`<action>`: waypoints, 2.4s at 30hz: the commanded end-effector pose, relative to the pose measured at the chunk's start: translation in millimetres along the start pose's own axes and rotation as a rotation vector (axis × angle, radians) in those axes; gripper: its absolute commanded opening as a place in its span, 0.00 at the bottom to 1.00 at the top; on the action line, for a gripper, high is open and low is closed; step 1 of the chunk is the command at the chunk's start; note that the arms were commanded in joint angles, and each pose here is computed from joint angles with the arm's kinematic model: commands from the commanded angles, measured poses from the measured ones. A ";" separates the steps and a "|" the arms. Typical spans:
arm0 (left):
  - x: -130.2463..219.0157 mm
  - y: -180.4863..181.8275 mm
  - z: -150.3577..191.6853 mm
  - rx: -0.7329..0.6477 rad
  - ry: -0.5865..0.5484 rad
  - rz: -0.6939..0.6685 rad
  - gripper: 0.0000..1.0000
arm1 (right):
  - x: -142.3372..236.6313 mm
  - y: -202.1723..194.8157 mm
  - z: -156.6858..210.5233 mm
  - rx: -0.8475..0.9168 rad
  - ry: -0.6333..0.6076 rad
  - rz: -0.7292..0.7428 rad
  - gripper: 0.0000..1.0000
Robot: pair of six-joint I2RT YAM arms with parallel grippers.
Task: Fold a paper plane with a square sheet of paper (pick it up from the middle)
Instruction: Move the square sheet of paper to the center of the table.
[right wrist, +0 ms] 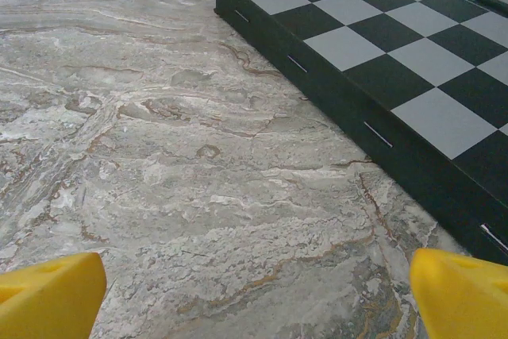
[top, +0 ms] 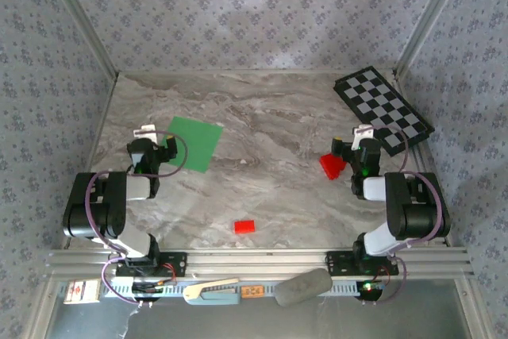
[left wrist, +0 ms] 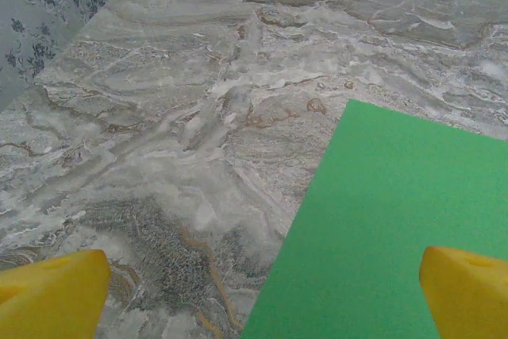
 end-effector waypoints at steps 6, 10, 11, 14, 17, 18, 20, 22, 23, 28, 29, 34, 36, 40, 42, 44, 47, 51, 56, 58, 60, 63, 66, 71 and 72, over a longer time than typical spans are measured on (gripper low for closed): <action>-2.3 -2.4 -8.3 -0.008 -0.026 0.006 1.00 | -3.8 -1.3 -2.7 0.006 0.003 -0.003 1.00; -2.5 -2.8 -7.8 -0.009 -0.024 0.010 1.00 | -3.7 -1.4 -3.4 0.006 0.001 -0.003 1.00; -2.4 -2.6 -7.4 -0.009 -0.023 0.009 1.00 | -3.7 -1.2 -3.5 0.006 0.001 -0.004 1.00; -2.3 -2.8 -7.7 -0.009 -0.024 0.010 1.00 | -3.8 -1.7 -3.5 0.006 0.001 -0.003 1.00; -2.4 -2.8 -7.7 -0.009 -0.023 0.010 1.00 | -3.9 -1.7 -3.4 0.006 0.002 -0.003 1.00; -2.4 -2.6 -7.7 -0.009 -0.023 0.010 1.00 | -3.9 -1.4 -3.6 0.006 0.001 -0.004 1.00; -2.6 -2.5 -7.5 -0.008 -0.022 0.009 1.00 | -3.9 -1.7 -3.3 0.006 0.001 -0.004 1.00; -2.4 -2.7 -7.9 -0.008 -0.023 0.010 1.00 | -3.9 -1.9 -3.6 0.005 0.001 -0.003 1.00; -2.4 -3.1 -7.9 -0.008 -0.023 0.011 1.00 | -3.8 -1.2 -3.5 0.006 0.001 -0.005 1.00; -2.4 -3.1 -7.7 -0.007 -0.023 0.011 1.00 | -3.9 -1.5 -3.3 0.006 0.002 -0.005 1.00; -2.5 -2.5 -7.5 -0.007 -0.022 0.010 1.00 | -3.9 -1.7 -3.3 0.005 0.002 -0.003 1.00; -1.7 -2.9 -8.4 -0.008 -0.027 0.012 1.00 | -3.3 -1.8 -3.7 0.006 -0.002 -0.001 1.00; -0.6 -3.6 -11.2 -0.006 -0.027 0.012 1.00 | -0.9 -5.9 -8.5 -0.005 -0.006 0.021 1.00; 9.5 -3.4 -27.5 -0.005 -0.026 -0.009 1.00 | 12.5 -16.5 -28.2 -0.009 0.016 0.052 1.00; 15.5 -4.6 -39.7 -0.005 -0.022 -0.017 1.00 | 20.0 -24.4 -45.5 -0.035 0.023 0.081 1.00; 20.9 -5.8 -53.1 0.016 -0.022 -0.029 1.00 | 25.6 -31.6 -64.8 -0.100 0.028 0.096 1.00; 30.5 -17.7 -77.2 0.078 0.002 0.001 1.00 | 29.7 -30.8 -82.0 -0.222 0.112 0.072 1.00; 39.0 -35.3 -103.4 0.191 0.032 0.062 1.00 | 27.2 -15.4 -100.3 -0.326 0.225 -0.001 1.00; 29.6 -55.1 -101.4 0.328 0.187 0.119 1.00 | 18.3 35.5 -109.3 -0.361 0.334 -0.217 1.00; 20.4 -63.6 -90.7 0.339 0.267 0.132 1.00 | 15.3 57.5 -112.2 -0.350 0.353 -0.290 1.00; 10.2 -68.0 -80.1 0.357 0.314 0.129 1.00 | 12.5 77.3 -115.4 -0.337 0.366 -0.351 1.00; -6.1 -71.3 -60.5 0.384 0.408 0.108 1.00 | 10.2 111.3 -117.0 -0.316 0.395 -0.438 1.00; -21.6 -75.0 -40.8 0.410 0.518 0.082 1.00 | 9.0 140.4 -115.6 -0.311 0.420 -0.502 1.00; -37.2 -74.7 -9.6 0.465 0.660 0.023 0.99 | 6.2 176.9 -107.9 -0.299 0.466 -0.565 1.00; -37.9 -74.1 -3.7 0.478 0.682 0.010 0.98 | 5.8 181.0 -106.5 -0.300 0.471 -0.571 1.00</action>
Point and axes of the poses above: each hand's point on the last joint's axis, 136 mm out from that joint toward the fingers, its own x axis back along the fingers, its own y axis along the line the jaws close on, z = x × y, the point moved 2 cm from there along x, back along the fingers, and after that the axes turned 12 degrees about x, right-handed, at the moved point
